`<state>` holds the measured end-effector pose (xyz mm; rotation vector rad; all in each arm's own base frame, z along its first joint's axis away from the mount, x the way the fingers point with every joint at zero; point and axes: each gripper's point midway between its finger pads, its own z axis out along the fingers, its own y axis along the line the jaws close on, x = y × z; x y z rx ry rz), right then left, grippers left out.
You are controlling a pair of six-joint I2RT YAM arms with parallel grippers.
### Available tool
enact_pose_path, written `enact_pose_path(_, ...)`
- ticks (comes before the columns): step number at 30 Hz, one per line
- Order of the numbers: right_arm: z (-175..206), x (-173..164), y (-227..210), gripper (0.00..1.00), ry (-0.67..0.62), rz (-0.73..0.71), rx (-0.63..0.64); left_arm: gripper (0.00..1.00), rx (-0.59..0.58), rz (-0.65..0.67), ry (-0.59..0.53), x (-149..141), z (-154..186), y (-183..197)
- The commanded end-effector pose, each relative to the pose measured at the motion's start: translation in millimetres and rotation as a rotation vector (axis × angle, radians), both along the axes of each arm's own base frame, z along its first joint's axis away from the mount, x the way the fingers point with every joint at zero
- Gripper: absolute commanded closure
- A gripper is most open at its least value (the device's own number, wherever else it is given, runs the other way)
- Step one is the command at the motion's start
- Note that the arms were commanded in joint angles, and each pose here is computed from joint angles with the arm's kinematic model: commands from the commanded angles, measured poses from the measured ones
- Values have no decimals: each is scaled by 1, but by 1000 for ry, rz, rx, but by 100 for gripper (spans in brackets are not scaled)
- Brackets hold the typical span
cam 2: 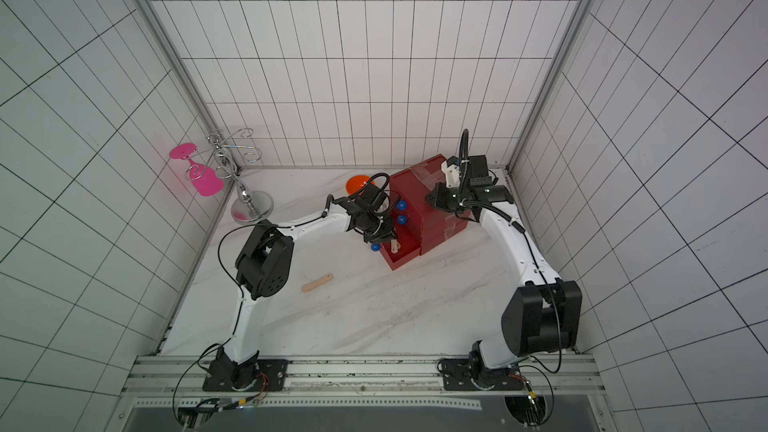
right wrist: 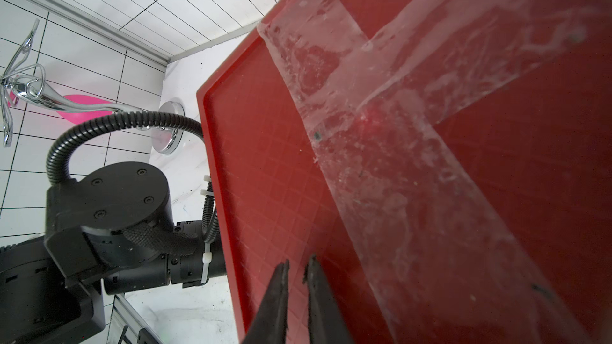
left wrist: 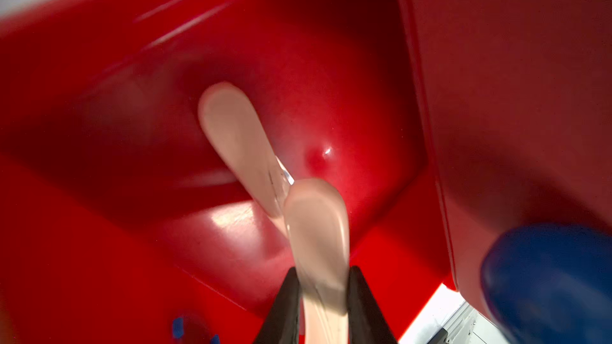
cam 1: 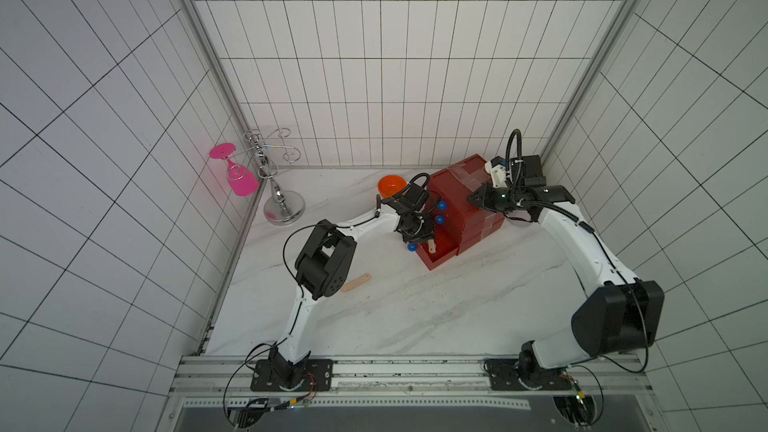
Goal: Place the fruit knives into the drawer by color
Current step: Place the fruit knife in the drawer.
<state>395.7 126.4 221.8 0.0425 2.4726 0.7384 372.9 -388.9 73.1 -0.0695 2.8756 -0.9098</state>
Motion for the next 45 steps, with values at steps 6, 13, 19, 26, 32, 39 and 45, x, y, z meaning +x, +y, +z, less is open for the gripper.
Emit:
enact_pose_path(6,-144,-101,-25,84,628,-9,-209,71,-24,-8,-19,4,3,-12)
enact_pose_path(13,-145,-101,-25,84,629,-9,-210,70,-24,-10,-19,4,2,-13)
enact_pose_path(19,-145,-101,-25,84,631,-8,-210,69,-32,-10,-25,5,6,-14)
enact_pose_path(26,-144,-100,-25,84,627,-10,-210,69,-67,-13,-62,9,28,-18)
enact_pose_path(32,-144,-101,-25,84,628,-11,-209,69,-110,-8,-119,11,63,-18)
enact_pose_path(39,-144,-101,-25,84,627,-14,-210,68,-116,-3,-184,6,98,-8)
enact_pose_path(45,-143,-102,-26,84,626,-16,-213,68,-33,-1,-210,-4,100,21)
